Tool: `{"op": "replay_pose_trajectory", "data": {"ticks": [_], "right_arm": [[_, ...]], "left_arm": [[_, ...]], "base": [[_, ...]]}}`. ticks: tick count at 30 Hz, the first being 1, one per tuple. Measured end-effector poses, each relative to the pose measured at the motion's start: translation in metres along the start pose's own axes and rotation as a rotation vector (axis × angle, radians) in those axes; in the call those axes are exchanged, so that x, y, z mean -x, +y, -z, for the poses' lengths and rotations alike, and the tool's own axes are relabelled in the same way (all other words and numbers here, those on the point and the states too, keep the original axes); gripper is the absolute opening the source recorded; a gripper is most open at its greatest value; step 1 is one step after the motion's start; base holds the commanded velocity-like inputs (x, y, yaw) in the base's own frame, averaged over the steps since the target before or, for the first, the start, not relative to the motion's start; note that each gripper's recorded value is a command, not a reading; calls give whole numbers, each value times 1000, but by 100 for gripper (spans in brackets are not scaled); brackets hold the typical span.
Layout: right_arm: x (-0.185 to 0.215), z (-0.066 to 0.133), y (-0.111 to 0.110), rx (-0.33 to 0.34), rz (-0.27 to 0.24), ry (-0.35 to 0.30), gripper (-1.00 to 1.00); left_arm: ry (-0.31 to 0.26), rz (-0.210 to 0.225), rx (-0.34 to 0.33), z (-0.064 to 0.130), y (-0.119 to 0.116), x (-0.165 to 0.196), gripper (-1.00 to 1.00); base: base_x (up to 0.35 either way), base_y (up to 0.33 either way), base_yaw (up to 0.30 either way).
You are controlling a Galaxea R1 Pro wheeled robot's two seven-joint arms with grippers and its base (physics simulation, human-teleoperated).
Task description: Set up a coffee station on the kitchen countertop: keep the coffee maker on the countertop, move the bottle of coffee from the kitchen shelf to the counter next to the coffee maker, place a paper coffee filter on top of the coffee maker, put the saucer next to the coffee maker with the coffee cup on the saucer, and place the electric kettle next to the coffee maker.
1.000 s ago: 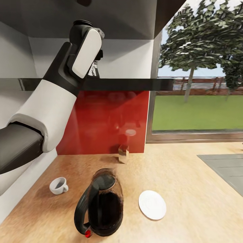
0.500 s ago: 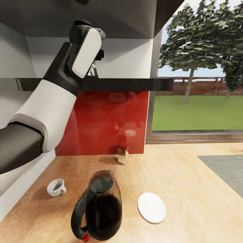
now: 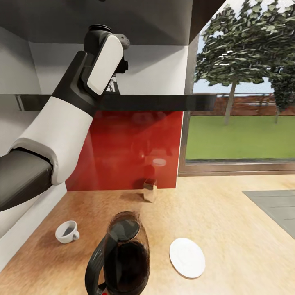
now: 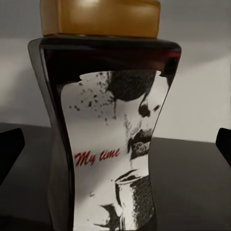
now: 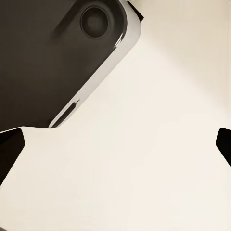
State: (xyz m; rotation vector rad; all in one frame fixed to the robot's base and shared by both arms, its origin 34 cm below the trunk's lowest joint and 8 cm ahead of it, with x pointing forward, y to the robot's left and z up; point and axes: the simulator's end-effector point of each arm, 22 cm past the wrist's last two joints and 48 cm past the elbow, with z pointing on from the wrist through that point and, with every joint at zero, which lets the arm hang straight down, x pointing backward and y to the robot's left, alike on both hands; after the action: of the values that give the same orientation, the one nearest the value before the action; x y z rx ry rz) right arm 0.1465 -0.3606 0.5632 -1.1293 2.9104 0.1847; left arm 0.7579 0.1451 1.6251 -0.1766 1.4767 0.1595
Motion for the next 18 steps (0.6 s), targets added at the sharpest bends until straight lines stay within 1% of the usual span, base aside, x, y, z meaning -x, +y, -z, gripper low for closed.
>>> {"op": "replay_pose_trajectory", "data": {"ticks": [5, 10, 18], "right_arm": [[0, 0, 0, 0, 0, 0, 100], [0, 0, 0, 0, 0, 0, 100], [0, 0, 0, 0, 0, 0, 100]], "left_arm": [[1, 0, 0, 0, 0, 0, 100], [0, 1, 0, 0, 0, 0, 100], [2, 0, 1, -1, 0, -1, 100]], "base": [[33, 29, 0], [4, 130, 0], [1, 25, 0]]}}
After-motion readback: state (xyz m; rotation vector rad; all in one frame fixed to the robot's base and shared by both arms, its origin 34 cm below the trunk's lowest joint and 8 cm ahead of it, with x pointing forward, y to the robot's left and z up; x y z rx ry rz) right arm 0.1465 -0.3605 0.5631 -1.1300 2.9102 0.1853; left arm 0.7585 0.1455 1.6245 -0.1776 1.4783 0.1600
